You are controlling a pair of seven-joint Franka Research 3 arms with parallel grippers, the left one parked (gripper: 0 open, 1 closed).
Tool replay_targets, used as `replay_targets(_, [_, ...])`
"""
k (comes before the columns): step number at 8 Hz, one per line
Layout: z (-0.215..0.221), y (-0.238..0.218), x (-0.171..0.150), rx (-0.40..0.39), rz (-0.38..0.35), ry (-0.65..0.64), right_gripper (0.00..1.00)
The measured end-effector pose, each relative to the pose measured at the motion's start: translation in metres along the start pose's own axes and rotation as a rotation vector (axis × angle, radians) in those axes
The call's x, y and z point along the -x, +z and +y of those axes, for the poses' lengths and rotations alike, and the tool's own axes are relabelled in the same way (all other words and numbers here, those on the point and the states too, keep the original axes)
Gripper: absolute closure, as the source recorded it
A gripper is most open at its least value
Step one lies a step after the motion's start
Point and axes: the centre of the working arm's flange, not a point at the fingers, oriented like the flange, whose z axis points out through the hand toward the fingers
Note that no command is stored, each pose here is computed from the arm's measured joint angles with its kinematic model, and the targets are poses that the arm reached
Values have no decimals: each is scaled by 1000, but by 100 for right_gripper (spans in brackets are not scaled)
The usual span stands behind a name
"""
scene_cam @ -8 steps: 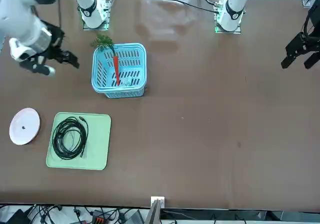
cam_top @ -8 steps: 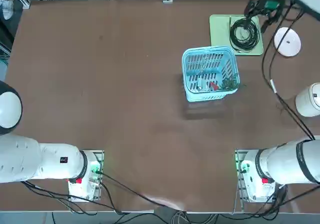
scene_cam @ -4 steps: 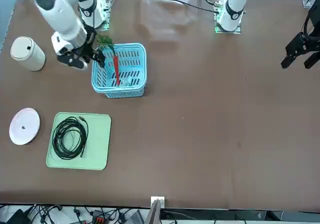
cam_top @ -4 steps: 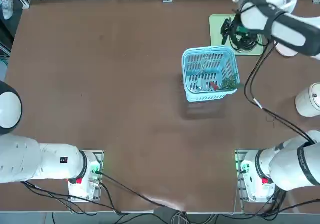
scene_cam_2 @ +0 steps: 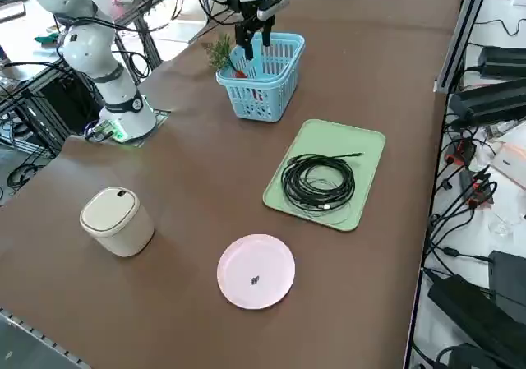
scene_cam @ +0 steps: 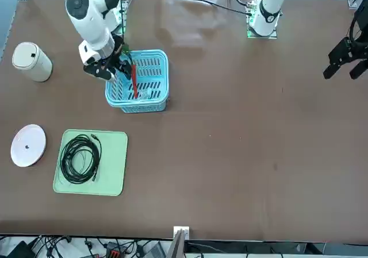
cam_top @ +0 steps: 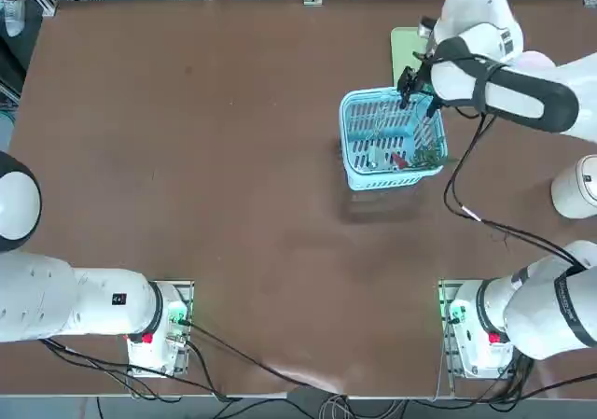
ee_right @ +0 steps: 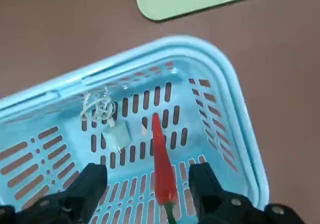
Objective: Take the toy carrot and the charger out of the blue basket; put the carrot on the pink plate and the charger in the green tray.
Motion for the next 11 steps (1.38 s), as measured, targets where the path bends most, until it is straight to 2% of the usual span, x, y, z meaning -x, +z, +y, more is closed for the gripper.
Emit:
replay_targets(4, [-1,42,27,-5,9,-35,0])
replay_targets(11, [-6,74,62,49,-33,-102,0])
